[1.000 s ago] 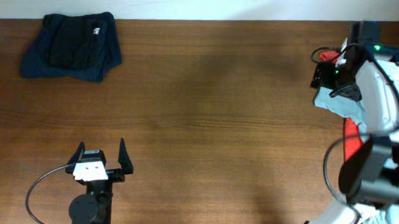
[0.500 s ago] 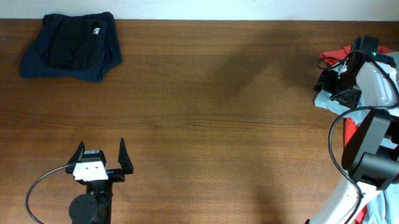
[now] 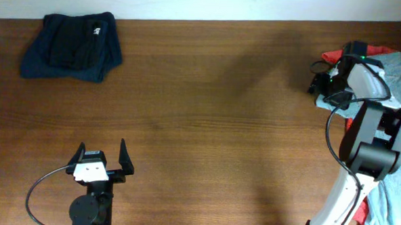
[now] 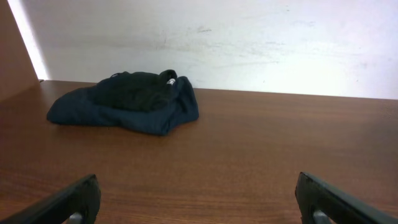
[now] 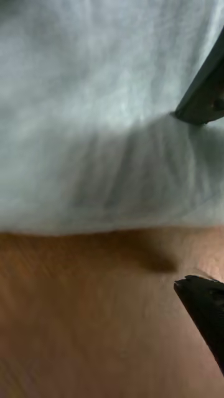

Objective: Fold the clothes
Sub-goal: 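Reach the right gripper to the light blue shirt and grasp it, then lift the light blue shirt off the red shirt with the right gripper, then drag the light blue shirt leftward to the table center and release, then grasp the light blue shirt's upper edge with the right gripper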

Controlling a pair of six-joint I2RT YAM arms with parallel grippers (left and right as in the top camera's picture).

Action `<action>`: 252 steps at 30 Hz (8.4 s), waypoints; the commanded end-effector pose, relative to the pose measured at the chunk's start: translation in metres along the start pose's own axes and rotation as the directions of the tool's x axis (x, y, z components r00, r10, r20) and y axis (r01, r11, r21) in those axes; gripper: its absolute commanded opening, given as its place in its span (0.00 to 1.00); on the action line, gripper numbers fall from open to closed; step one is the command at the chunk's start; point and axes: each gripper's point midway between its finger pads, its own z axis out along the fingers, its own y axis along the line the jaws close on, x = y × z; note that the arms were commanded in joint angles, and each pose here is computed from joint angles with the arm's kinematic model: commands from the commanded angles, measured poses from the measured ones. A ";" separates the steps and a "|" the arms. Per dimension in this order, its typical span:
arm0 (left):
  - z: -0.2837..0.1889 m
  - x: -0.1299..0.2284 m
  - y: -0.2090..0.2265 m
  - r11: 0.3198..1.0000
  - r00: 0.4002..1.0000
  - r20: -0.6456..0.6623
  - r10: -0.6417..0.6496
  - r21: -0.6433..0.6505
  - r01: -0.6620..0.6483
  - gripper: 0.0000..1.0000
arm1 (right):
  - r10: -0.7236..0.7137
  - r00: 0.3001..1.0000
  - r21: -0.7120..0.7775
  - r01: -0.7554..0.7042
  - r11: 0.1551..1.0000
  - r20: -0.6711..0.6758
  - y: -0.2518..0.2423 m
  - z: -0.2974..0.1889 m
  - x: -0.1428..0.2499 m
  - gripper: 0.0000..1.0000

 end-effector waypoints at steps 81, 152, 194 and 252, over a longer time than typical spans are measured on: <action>0.000 0.000 -0.002 1.000 1.000 0.002 0.019 0.011 -0.019 1.00 | -0.088 0.964 -0.071 0.109 0.991 0.250 0.022 -0.226 0.011 0.04; 0.000 0.000 -0.002 1.000 1.000 0.002 0.019 0.011 -0.019 1.00 | -0.715 0.448 -0.349 0.889 0.295 0.537 0.482 -0.206 0.326 0.38; 0.000 0.000 -0.002 1.000 1.000 0.002 0.019 0.011 -0.019 1.00 | -0.378 0.905 -0.121 0.360 0.925 -0.194 0.162 -0.085 0.104 0.37; 0.000 0.000 -0.002 1.000 1.000 0.002 0.019 0.011 -0.019 1.00 | -0.354 0.921 -0.124 0.337 0.933 -0.161 0.159 -0.038 0.107 0.26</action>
